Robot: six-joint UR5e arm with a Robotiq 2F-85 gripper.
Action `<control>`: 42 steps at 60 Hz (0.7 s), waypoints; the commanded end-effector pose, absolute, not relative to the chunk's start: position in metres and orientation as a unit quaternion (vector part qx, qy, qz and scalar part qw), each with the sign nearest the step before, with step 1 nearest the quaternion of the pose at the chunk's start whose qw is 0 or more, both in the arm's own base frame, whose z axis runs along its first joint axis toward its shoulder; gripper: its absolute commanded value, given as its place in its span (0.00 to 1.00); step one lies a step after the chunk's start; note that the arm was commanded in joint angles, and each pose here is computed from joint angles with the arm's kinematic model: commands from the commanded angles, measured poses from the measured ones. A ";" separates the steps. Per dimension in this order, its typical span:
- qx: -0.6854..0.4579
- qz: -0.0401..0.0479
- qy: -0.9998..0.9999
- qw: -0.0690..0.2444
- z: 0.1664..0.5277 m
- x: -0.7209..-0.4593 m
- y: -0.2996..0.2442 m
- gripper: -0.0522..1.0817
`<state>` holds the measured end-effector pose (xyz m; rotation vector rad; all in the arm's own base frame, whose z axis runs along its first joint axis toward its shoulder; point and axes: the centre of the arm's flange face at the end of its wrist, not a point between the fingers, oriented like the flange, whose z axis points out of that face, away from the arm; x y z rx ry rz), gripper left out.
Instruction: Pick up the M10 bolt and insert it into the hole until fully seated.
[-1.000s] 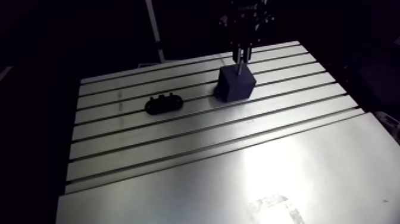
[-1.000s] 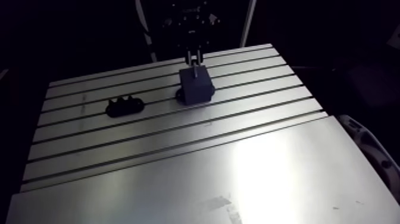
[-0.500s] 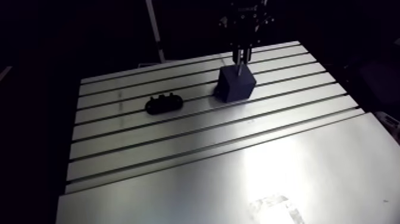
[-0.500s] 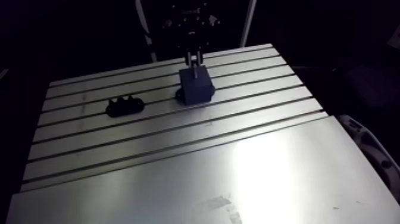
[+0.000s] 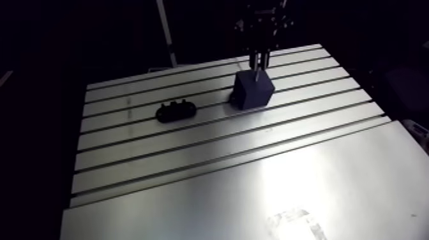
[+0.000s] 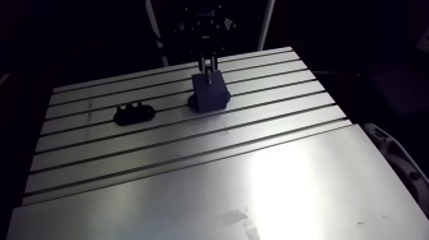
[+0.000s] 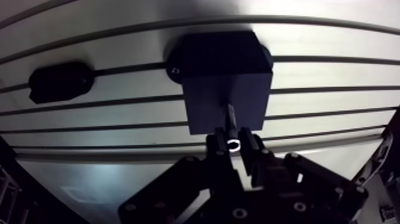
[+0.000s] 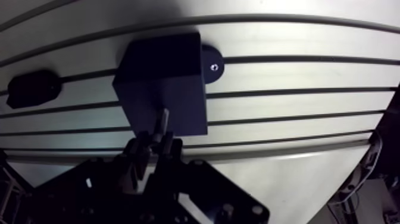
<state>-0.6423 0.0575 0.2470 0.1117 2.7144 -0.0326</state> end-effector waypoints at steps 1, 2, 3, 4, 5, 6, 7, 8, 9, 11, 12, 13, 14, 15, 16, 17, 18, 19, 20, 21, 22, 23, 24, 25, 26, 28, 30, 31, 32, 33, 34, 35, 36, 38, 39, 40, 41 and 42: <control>0.040 -0.010 0.978 0.205 0.244 -0.642 0.058 0.93; 0.040 -0.010 0.978 0.205 0.243 -0.642 0.058 0.90; 0.040 -0.010 0.978 0.203 0.244 -0.642 0.058 0.84; 0.040 -0.010 0.978 0.203 0.244 -0.642 0.058 0.84; 0.039 -0.009 0.978 0.203 0.243 -0.643 0.057 0.66; 0.039 -0.009 0.978 0.203 0.243 -0.643 0.057 0.66; 0.039 -0.008 0.979 0.201 0.244 -0.643 0.057 0.41; 0.039 -0.008 0.979 0.200 0.244 -0.643 0.057 0.21; 0.039 -0.008 0.979 0.200 0.244 -0.643 0.057 0.21; 0.040 -0.008 0.979 0.200 0.244 -0.643 0.057 0.08; 0.041 -0.008 0.979 0.200 0.244 -0.643 0.058 0.06; 0.041 -0.008 0.979 0.200 0.244 -0.643 0.058 0.05; 0.040 -0.008 0.979 0.200 0.244 -0.643 0.058 0.05; 0.040 -0.008 0.979 0.200 0.244 -0.643 0.058 0.05; 0.040 -0.008 0.979 0.200 0.244 -0.643 0.058 0.05; 0.040 -0.008 0.979 0.200 0.244 -0.643 0.058 0.05; 0.040 -0.008 0.979 0.200 0.243 -0.642 0.058 0.05; 0.040 -0.008 0.979 0.200 0.243 -0.642 0.058 0.05; 0.040 -0.009 0.979 0.201 0.243 -0.642 0.058 0.05; 0.040 -0.009 0.979 0.201 0.243 -0.642 0.058 0.05; 0.041 -0.009 0.979 0.202 0.242 -0.642 0.057 0.05; 0.041 -0.009 0.979 0.202 0.242 -0.642 0.057 0.05; 0.041 -0.009 0.979 0.202 0.242 -0.641 0.057 0.05; 0.041 -0.009 0.979 0.202 0.242 -0.641 0.057 0.05; 0.041 -0.009 0.979 0.202 0.242 -0.641 0.057 0.05; 0.041 -0.009 0.978 0.202 0.242 -0.641 0.058 0.05; 0.041 -0.009 0.978 0.202 0.242 -0.641 0.058 0.05; 0.041 -0.009 0.978 0.202 0.242 -0.641 0.058 0.05; 0.041 -0.009 0.978 0.202 0.242 -0.641 0.058 0.05; 0.042 -0.009 0.979 0.201 0.243 -0.641 0.059 0.05; 0.042 -0.009 0.979 0.201 0.243 -0.641 0.059 0.05; 0.042 -0.009 0.979 0.200 0.244 -0.641 0.059 0.05; 0.042 -0.009 0.979 0.200 0.244 -0.641 0.059 0.05; 0.042 -0.009 0.979 0.199 0.245 -0.641 0.059 0.05; 0.042 -0.009 0.979 0.198 0.247 -0.641 0.059 0.05; 0.042 -0.009 0.979 0.198 0.247 -0.641 0.059 0.05; 0.042 -0.008 0.980 0.196 0.249 -0.641 0.058 0.05; 0.042 -0.008 0.980 0.196 0.249 -0.641 0.058 0.05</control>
